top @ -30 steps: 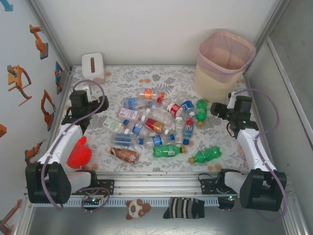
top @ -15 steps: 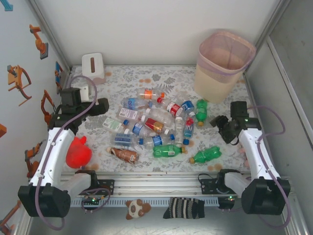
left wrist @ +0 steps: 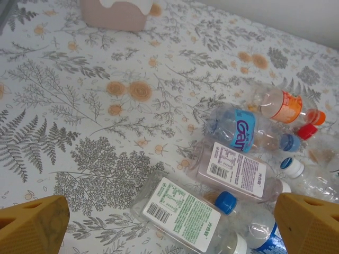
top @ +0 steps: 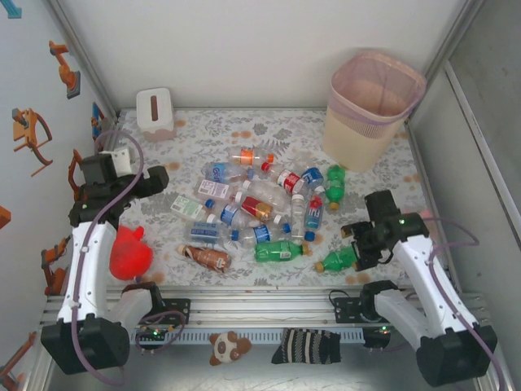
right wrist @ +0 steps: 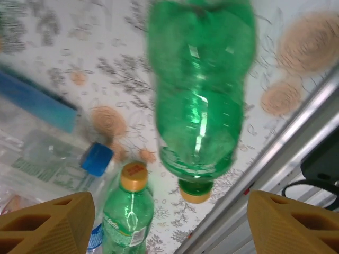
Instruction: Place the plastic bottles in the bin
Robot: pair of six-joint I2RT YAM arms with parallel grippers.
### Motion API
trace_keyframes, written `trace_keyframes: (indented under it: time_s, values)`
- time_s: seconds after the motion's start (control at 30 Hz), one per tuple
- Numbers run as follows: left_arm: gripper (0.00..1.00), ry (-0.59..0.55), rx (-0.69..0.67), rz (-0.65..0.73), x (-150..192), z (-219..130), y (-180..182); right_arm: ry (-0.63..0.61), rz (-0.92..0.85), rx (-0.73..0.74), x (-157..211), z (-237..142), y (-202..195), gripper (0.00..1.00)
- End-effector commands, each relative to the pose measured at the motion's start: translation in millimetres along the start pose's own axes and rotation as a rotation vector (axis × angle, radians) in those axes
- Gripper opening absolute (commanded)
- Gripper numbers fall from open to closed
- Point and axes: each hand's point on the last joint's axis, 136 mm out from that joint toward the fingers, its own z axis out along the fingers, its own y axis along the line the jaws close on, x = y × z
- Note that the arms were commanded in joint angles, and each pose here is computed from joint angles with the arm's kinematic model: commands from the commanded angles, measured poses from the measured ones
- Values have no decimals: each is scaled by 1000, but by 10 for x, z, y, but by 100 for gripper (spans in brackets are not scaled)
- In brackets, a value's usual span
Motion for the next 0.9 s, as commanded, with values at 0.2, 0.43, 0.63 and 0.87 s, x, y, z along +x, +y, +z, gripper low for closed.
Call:
trace_keyframes:
  time_s: [0.2,0.43,0.63,0.87]
  values:
    - [98,-55,40,-35,-45,-99,13,-11,96,-7,-92,321,84,85]
    - [98,-46,54,-50,-41,-76,17,-17,71,79,-150,516,1,84]
    - [98,-27,64,-61,-9,-35,22,-30,64,106,-208,649,-23,81]
    - [97,-8,77,-68,22,7,11,-66,46,151,-298,745,-94,76]
